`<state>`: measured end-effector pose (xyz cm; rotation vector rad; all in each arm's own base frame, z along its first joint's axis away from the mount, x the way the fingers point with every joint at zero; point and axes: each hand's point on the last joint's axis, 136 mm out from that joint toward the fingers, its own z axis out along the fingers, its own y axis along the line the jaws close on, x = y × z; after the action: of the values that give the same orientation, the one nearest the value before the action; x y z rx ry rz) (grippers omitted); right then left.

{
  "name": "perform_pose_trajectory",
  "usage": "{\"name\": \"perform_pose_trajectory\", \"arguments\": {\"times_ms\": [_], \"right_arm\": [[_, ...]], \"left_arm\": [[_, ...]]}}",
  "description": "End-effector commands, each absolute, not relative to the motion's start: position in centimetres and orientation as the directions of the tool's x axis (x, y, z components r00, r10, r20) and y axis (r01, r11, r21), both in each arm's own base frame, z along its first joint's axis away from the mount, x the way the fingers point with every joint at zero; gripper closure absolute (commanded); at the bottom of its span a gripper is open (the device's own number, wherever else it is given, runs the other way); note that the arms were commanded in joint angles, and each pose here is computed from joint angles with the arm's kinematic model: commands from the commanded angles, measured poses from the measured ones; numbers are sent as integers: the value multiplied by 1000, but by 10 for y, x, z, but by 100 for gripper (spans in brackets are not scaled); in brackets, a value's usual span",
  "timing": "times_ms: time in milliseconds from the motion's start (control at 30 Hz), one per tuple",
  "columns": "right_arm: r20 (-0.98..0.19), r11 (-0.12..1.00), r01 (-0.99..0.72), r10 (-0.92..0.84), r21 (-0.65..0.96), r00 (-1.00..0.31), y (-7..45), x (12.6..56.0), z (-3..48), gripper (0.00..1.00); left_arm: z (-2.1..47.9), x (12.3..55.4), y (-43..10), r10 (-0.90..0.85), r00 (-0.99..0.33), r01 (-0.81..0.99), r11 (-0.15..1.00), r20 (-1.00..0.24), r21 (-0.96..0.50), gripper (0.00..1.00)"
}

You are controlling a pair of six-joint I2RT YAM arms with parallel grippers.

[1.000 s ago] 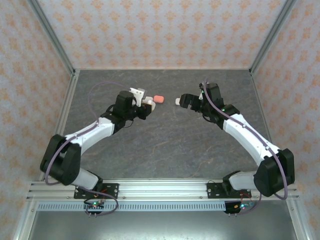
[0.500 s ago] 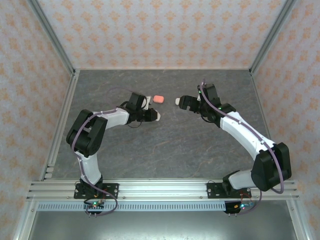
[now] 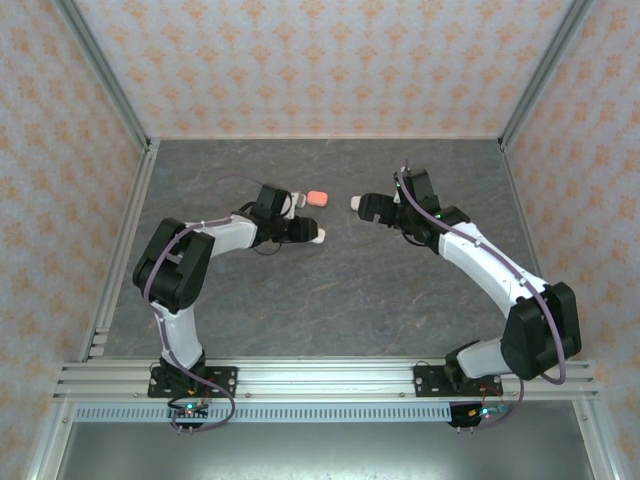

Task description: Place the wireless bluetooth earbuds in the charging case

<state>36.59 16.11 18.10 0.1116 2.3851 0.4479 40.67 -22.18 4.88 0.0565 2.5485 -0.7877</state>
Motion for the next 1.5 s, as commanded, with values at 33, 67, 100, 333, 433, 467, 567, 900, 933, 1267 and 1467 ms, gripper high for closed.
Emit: {"name": "perform_pose_trajectory", "arguments": {"times_ms": [33,67,100,333,433,467,567,900,933,1267,1467], "right_arm": [[-682,962,-28,171,271,-711,143,372,198,1],[-693,965,-20,172,260,-700,139,373,201,1],[-708,970,-8,173,244,-684,133,374,205,1],[-817,970,194,231,149,-529,63,375,225,1],[-843,951,272,266,149,-467,29,374,221,1],[-846,942,298,282,154,-452,18,375,215,1],[-874,921,344,314,185,-371,-9,373,207,1],[-911,952,299,182,69,-370,-24,374,145,1],[-914,957,283,174,68,-367,-21,376,139,1],[-939,988,153,67,15,-338,-5,387,106,1],[-918,985,166,112,51,-380,-12,392,88,1]], "left_arm": [[85,410,-200,-111,-834,190,862,-541,-471,41],[94,410,-197,-112,-818,199,865,-564,-461,40],[103,409,-193,-109,-801,211,869,-588,-448,38],[173,392,-145,-75,-601,226,939,-795,-259,25],[199,379,-118,-57,-493,178,970,-868,-164,21],[206,375,-108,-52,-457,151,979,-888,-135,19],[220,363,-81,-51,-372,56,995,-927,-78,16],[244,338,-54,-118,-177,-28,993,-977,-115,11],[245,337,-54,-117,-169,-22,993,-979,-115,11],[242,332,-43,-109,-144,-73,992,-984,-100,3],[227,331,-31,-53,-170,-135,990,-984,-30,0]]}}
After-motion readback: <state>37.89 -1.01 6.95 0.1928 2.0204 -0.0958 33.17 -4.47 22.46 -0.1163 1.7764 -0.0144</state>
